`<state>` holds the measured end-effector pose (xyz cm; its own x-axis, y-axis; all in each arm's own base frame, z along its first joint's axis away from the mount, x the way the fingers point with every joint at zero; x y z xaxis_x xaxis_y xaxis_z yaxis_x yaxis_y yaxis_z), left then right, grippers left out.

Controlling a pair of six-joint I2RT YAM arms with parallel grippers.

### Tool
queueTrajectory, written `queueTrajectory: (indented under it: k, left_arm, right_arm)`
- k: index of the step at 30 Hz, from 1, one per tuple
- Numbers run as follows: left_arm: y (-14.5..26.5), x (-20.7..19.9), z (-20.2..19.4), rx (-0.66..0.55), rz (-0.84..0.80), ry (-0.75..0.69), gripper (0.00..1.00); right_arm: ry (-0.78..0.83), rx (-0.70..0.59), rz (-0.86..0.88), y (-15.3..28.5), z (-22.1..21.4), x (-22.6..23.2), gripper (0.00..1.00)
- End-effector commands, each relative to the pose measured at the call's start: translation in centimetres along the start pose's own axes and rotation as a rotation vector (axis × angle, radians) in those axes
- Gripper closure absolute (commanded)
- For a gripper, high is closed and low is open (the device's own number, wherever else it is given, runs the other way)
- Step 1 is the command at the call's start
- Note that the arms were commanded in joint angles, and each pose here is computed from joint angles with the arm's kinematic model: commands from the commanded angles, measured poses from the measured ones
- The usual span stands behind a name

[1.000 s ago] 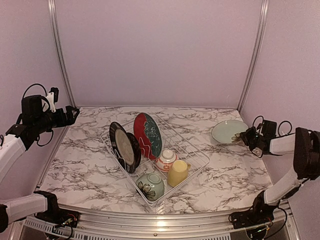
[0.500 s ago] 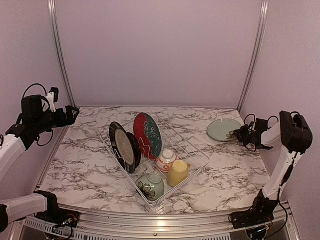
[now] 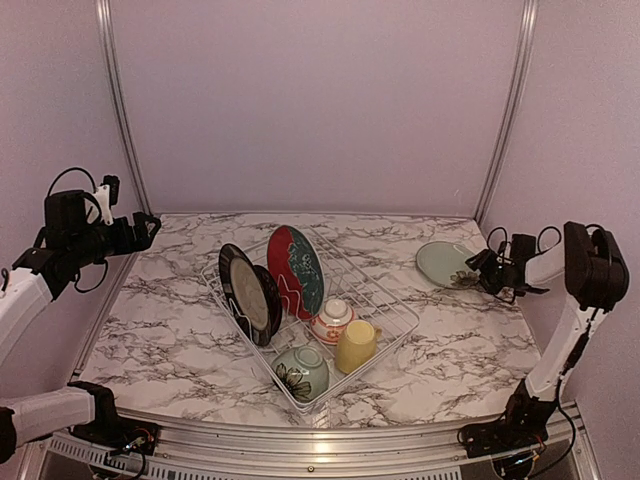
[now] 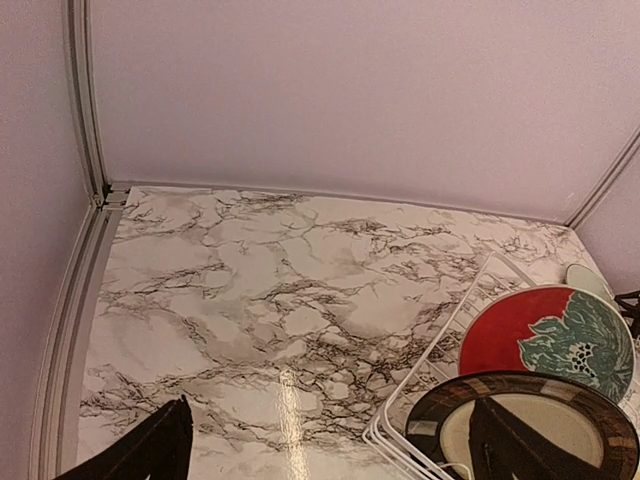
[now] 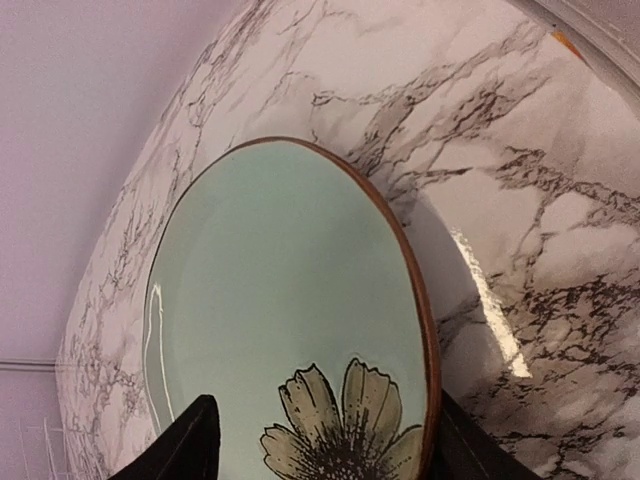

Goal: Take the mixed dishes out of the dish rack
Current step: Place the plate in the corner of the board, then grab the plate from the dish rack.

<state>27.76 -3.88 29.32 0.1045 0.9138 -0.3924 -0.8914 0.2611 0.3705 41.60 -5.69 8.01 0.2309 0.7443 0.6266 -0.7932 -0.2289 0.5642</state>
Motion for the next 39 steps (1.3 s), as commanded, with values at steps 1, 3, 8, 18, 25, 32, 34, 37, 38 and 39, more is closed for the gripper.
queueTrajectory:
  k: [1, 3, 8, 18, 25, 32, 34, 37, 38, 39]
  left_arm:
    - [-0.4, -0.1, -0.5, 0.022, -0.017, 0.000, 0.01]
    - [-0.3, -0.1, -0.6, 0.022, -0.015, 0.000, 0.01]
    - [-0.4, 0.0, -0.6, 0.023, -0.009, -0.003, 0.01]
    - [-0.5, 0.1, -0.7, 0.026, -0.005, -0.007, 0.01]
    - [-0.6, 0.2, -0.8, 0.031, 0.009, -0.003, 0.01]
    - [-0.5, 0.2, -0.7, 0.027, 0.011, -0.003, 0.01]
    - [-0.5, 0.2, -0.6, 0.024, 0.014, -0.002, 0.01]
    - [-0.5, 0.2, -0.6, 0.023, 0.017, -0.002, 0.01]
    - [-0.5, 0.3, -0.6, 0.024, 0.018, -0.003, 0.01]
    - [-0.5, 0.3, -0.6, 0.023, 0.020, -0.002, 0.01]
  right_arm:
    - [0.179, -0.013, -0.090, 1.6, 1.7, 0.6, 0.34]
    - [0.226, 0.006, -0.154, 2.2, 1.5, 0.1, 0.33]
    - [0.328, -0.033, -0.291, 4.5, 2.1, -0.1, 0.28]
    - [0.758, -0.209, -0.324, 7.3, 1.9, 12.7, 0.19]
    - [0.951, -0.296, -0.011, 9.7, -2.5, 24.6, 0.01]
    - [0.850, -0.177, 0.470, 12.4, -6.2, 29.0, 0.02]
    - [0.859, -0.144, 0.499, 12.4, -6.9, 30.2, 0.02]
    - [0.900, -0.096, 0.535, 12.2, -8.6, 32.4, 0.02]
    - [0.904, -0.084, 0.572, 12.3, -9.5, 33.2, 0.02]
    - [0.912, -0.075, 0.606, 12.4, -10.4, 34.0, 0.02]
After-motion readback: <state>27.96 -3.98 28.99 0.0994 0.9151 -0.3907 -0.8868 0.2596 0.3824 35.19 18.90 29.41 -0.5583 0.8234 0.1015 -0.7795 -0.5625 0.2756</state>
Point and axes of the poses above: each gripper's point midway between its finger pads, its own y axis back along the fingers, its own x axis along the line the jaws close on, z = x × y, the point moved 6 cm from there along y, back along the fingers, and after that the axes turned 9 degrees about y, right-handed, at the moved point
